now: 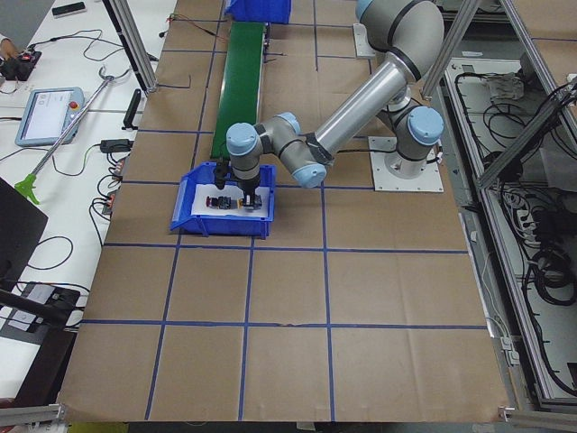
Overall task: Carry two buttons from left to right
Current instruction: 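Lower the left gripper into the bin and grasp the yellow button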
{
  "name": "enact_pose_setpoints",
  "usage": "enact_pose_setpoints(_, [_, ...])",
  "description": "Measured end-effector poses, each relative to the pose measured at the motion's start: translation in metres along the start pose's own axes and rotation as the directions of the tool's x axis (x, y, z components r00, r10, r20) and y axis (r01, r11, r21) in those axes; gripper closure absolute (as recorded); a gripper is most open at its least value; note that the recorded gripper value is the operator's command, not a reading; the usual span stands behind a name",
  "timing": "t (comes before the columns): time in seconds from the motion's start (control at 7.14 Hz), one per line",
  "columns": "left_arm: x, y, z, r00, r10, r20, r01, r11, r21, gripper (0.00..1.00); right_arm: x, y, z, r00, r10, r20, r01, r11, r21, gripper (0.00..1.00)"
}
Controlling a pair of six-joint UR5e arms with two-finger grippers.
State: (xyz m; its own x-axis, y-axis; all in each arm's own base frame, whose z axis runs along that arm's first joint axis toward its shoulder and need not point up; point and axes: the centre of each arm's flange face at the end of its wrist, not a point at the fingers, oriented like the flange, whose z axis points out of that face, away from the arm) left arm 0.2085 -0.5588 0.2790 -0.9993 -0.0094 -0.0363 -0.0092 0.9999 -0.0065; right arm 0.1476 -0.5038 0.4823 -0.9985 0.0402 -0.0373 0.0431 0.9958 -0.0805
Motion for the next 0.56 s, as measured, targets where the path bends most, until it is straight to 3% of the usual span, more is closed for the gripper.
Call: enact_pose_setpoints(0.56, [0.029, -0.035, -0.121, 0.995, 0.093, 0.022, -0.092, 0.996, -0.012, 0.88, 0.000, 0.000, 0.000, 1.000, 0.000, 0.000, 0.000, 1.000, 0.001, 0.00])
